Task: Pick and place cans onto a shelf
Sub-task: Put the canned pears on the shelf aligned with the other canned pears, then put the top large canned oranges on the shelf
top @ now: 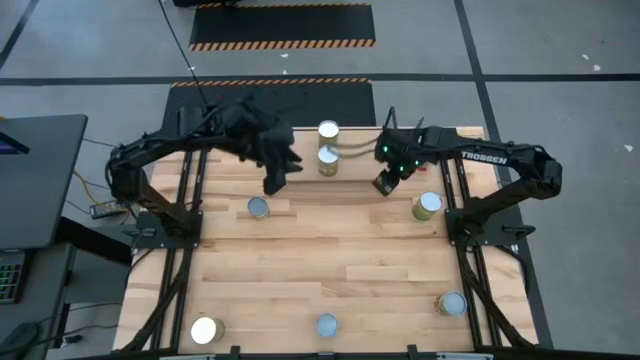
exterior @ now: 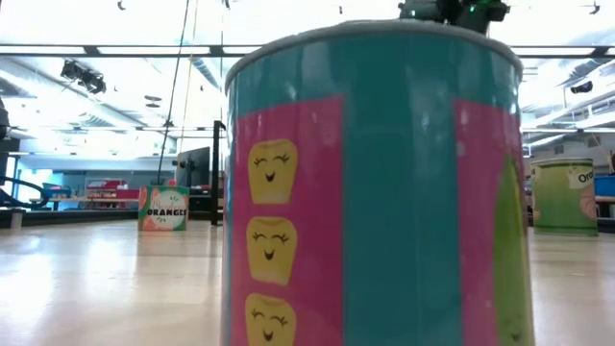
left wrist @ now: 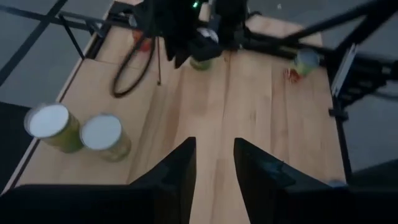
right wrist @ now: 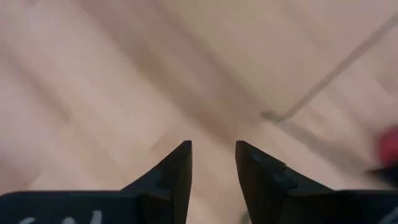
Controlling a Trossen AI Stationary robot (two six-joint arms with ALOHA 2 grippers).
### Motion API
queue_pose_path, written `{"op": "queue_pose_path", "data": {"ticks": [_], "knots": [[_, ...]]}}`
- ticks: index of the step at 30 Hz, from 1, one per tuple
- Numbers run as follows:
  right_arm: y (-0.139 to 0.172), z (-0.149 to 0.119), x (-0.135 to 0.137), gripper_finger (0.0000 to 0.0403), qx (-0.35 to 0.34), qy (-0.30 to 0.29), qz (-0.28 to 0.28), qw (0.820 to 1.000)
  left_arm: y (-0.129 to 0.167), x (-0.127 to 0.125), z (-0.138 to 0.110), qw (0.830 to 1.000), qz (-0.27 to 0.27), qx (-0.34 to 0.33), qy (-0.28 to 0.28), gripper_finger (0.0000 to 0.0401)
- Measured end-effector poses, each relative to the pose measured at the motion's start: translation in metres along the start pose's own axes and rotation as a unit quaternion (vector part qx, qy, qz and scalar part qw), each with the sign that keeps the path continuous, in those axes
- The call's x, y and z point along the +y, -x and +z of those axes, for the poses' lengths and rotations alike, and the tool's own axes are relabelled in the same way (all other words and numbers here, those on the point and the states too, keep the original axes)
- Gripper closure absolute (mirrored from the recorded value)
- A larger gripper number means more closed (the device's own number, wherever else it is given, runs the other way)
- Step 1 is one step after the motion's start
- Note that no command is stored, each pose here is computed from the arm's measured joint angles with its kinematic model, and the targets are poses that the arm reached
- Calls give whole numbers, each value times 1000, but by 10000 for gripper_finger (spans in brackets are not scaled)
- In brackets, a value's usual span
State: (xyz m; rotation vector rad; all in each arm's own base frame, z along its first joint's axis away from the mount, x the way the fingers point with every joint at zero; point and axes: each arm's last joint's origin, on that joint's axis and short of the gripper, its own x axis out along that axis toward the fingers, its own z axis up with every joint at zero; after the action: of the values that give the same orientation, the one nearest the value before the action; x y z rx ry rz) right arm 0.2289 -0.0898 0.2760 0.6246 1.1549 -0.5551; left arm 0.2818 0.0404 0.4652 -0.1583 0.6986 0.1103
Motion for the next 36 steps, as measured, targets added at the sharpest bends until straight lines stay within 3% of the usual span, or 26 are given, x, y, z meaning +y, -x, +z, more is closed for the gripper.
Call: {"op": "queue_pose_path", "data": {"ticks": [7,13,20,27,31,36], "knots": [[13,-34,33,272,33,-10,12,999,18,-40,-17,999,11,31,-19,287],[31,-68,29,248,65,-77,-88,991,28,-79,-36,997,51,46,-42,287],[42,-78,11,139,52,-81,-111,989,34,-126,-53,997,54,32,-39,287],[12,-83,-22,14,104,-95,-117,983,35,-157,-67,998,64,13,-16,287],[-9,-83,-34,17,131,-113,-118,978,30,-161,-69,998,56,26,17,287],[-15,-84,-42,20,132,-111,-136,976,27,-158,-67,997,53,34,43,287]]}}
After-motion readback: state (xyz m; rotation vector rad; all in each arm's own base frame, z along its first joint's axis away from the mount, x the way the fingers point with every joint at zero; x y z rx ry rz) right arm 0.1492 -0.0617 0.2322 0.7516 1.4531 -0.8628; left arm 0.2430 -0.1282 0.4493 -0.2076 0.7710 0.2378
